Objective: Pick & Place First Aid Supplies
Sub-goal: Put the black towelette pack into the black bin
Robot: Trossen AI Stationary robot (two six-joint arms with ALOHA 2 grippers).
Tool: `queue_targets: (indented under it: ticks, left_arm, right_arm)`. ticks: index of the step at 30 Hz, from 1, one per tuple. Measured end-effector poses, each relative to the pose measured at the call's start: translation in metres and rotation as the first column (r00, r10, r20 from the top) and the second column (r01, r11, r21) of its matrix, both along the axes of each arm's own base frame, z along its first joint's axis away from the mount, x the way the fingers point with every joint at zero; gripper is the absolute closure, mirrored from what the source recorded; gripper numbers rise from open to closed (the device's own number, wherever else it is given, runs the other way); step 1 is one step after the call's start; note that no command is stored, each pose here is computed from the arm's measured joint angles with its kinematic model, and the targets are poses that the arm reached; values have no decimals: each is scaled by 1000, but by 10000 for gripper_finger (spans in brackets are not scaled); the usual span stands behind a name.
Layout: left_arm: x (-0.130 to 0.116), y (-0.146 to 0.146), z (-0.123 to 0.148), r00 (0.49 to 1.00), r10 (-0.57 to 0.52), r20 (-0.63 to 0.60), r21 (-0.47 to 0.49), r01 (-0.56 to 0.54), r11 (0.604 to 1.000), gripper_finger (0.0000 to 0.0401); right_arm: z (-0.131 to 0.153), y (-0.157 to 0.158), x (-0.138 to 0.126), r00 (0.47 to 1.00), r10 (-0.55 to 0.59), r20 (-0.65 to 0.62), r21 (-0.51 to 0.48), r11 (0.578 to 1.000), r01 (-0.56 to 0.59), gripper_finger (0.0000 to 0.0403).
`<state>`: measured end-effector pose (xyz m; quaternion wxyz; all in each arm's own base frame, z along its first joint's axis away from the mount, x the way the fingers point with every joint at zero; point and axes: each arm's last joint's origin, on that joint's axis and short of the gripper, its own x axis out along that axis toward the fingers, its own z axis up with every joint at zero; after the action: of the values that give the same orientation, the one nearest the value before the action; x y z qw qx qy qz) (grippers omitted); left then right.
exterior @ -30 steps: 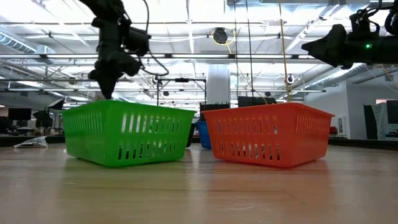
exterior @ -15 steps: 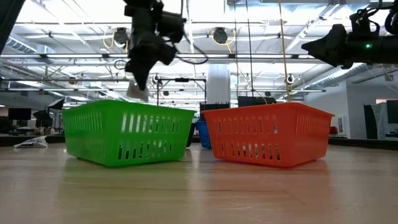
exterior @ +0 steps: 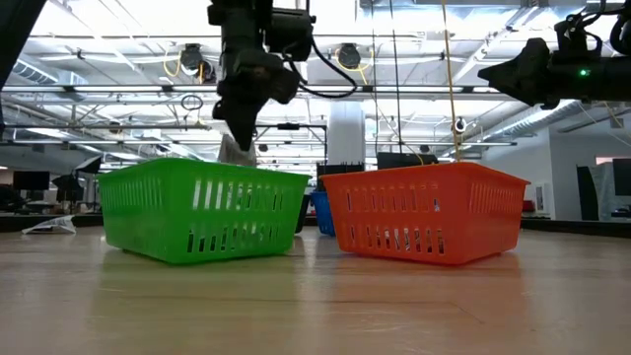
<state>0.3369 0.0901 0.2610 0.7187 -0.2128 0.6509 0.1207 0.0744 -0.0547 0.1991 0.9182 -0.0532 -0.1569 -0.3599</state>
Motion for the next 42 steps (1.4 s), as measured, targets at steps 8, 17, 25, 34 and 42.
queue_targets:
  ticks: [8, 17, 25, 34, 42]
  left_arm:
    - [6, -28, -30, 1000, -19, 8, 8, 19, 1000, 401]
    - [8, -41, -44, 1000, 20, 11, 85, -21, 996, 369]
    - [8, -40, -44, 1000, 1, 6, 125, -2, 992, 228]
    - [1, -31, -41, 1000, -11, -7, 27, 11, 1000, 110]
    - [-28, -7, -27, 992, -61, -111, -31, 58, 998, 80]
  right_arm:
    - [0, 0, 0, 1000, 0, 0, 0, 1000, 0, 140]
    - [0, 0, 0, 1000, 0, 1, 0, 1000, 0, 140]
    - [0, 0, 0, 1000, 0, 1, 0, 1000, 0, 140]
    - [0, 0, 0, 1000, 0, 0, 0, 1000, 0, 140]
    - [0, 0, 0, 1000, 0, 0, 0, 1000, 0, 140]
